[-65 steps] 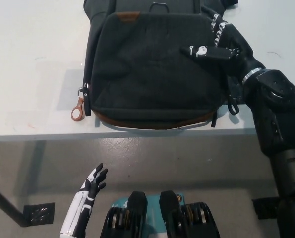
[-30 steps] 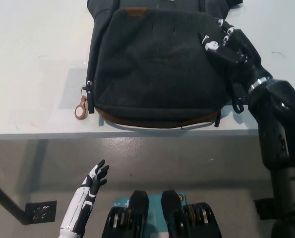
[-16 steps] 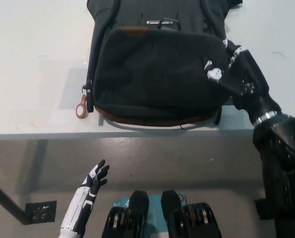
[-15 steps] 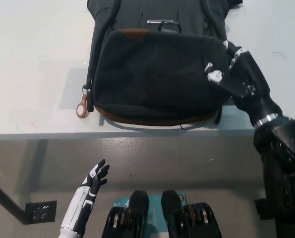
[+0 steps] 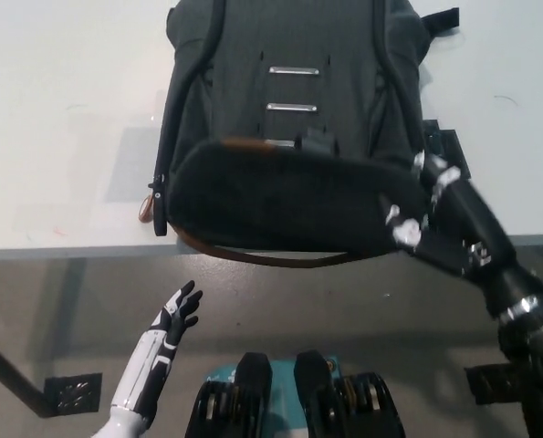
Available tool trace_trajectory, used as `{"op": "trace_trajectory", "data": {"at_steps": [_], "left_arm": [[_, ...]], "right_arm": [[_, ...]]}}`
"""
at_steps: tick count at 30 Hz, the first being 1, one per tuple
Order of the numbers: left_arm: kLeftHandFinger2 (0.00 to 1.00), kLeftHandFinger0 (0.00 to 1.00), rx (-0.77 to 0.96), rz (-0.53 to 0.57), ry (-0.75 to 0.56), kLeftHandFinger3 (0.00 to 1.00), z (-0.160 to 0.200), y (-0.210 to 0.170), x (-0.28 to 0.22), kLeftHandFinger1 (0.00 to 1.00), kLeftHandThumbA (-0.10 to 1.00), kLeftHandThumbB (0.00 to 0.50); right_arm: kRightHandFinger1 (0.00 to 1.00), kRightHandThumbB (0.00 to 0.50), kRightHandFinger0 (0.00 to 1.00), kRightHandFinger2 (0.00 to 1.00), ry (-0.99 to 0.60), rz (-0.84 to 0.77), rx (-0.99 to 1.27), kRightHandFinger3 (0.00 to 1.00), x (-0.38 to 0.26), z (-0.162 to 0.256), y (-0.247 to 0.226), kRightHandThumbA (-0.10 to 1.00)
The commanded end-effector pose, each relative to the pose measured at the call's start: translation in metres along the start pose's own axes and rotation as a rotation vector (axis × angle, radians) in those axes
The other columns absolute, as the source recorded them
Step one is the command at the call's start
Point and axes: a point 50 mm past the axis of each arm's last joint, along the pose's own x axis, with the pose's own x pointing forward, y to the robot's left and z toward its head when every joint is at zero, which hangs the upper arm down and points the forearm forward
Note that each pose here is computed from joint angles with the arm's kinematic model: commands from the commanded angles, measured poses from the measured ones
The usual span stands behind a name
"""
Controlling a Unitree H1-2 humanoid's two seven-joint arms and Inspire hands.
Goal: A bag is kept in the middle of the table with its flap loosely closed and the robot uses its right hand to adjust it and opens it
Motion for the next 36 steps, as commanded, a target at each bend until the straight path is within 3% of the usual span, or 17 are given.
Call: {"op": "trace_trajectory", "data": {"at_steps": [1,2,3,4,6,8,10,14,15,18,22,28,29,31,32,33,36], "left_arm": [[1.0,1.0,-0.019,0.01,-0.059,1.0,0.008,0.01,0.01,1.0,1.0,0.119],[1.0,1.0,-0.023,0.01,-0.06,1.0,0.009,0.011,0.01,1.0,1.0,0.117],[1.0,1.0,-0.024,0.011,-0.063,1.0,0.009,0.012,0.011,1.0,1.0,0.116],[1.0,1.0,-0.024,0.014,-0.067,1.0,0.011,0.013,0.012,1.0,1.0,0.125],[1.0,1.0,-0.02,0.019,-0.073,1.0,0.012,0.015,0.013,1.0,1.0,0.133],[1.0,1.0,-0.024,0.028,-0.072,1.0,0.012,0.017,0.013,1.0,1.0,0.134],[1.0,1.0,-0.026,0.036,-0.073,1.0,0.015,0.017,0.014,1.0,1.0,0.14],[1.0,1.0,-0.041,0.041,-0.073,1.0,0.017,0.023,0.014,1.0,1.0,0.13],[1.0,1.0,-0.054,0.048,-0.078,1.0,0.019,0.025,0.014,1.0,1.0,0.103],[1.0,1.0,-0.08,0.058,-0.089,1.0,0.024,0.031,0.013,1.0,1.0,0.077],[1.0,1.0,-0.055,0.08,-0.092,1.0,0.026,0.04,0.015,1.0,1.0,0.118],[1.0,1.0,-0.097,0.136,-0.116,1.0,0.032,0.049,0.021,1.0,1.0,0.143],[1.0,1.0,-0.107,0.142,-0.127,1.0,0.033,0.052,0.022,1.0,1.0,0.146],[1.0,1.0,-0.11,0.147,-0.13,1.0,0.033,0.053,0.023,1.0,1.0,0.15],[1.0,1.0,-0.106,0.156,-0.128,1.0,0.034,0.055,0.023,1.0,1.0,0.169],[1.0,1.0,-0.101,0.16,-0.127,1.0,0.033,0.056,0.023,1.0,1.0,0.184],[1.0,1.0,-0.105,0.161,-0.125,1.0,0.035,0.056,0.024,1.0,1.0,0.193]], "right_arm": [[0.59,0.152,0.21,0.85,-0.009,0.034,-0.039,0.83,-0.015,-0.012,0.006,-0.1],[0.61,0.147,0.23,0.86,0.012,0.029,-0.018,0.84,-0.018,-0.018,0.007,-0.1],[0.66,0.166,0.31,0.86,0.023,0.028,-0.01,0.82,-0.02,-0.021,0.007,-0.1],[0.8,0.161,0.52,0.92,0.061,0.038,0.001,0.94,-0.028,-0.03,0.009,-0.06],[0.91,0.241,0.82,0.96,0.088,0.065,-0.023,1.0,-0.038,-0.042,0.009,0.12],[0.94,0.273,0.87,1.0,0.12,0.094,-0.102,1.0,-0.049,-0.051,0.01,0.27],[1.0,0.318,1.0,1.0,0.149,0.125,-0.204,1.0,-0.061,-0.058,0.011,0.46],[1.0,0.349,1.0,1.0,0.204,0.193,-0.304,1.0,-0.078,-0.068,0.012,0.62],[1.0,0.357,1.0,1.0,0.208,0.213,-0.314,1.0,-0.081,-0.07,0.012,0.65],[1.0,0.371,1.0,1.0,0.245,0.251,-0.321,1.0,-0.091,-0.073,0.01,0.66],[1.0,0.409,1.0,1.0,0.254,0.291,-0.35,1.0,-0.105,-0.076,0.007,0.68],[1.0,0.366,1.0,1.0,0.349,0.412,-0.309,1.0,-0.13,-0.075,0.003,0.72],[1.0,0.309,1.0,1.0,0.361,0.437,-0.308,1.0,-0.136,-0.074,-0.001,0.8],[1.0,0.272,1.0,1.0,0.369,0.446,-0.319,1.0,-0.138,-0.073,-0.003,0.89],[1.0,0.228,1.0,1.0,0.381,0.431,-0.34,1.0,-0.142,-0.072,-0.009,1.0],[1.0,0.241,1.0,1.0,0.387,0.411,-0.333,1.0,-0.144,-0.072,-0.011,1.0],[1.0,0.203,1.0,1.0,0.36,0.261,-0.255,1.0,-0.151,-0.07,-0.022,1.0]]}}
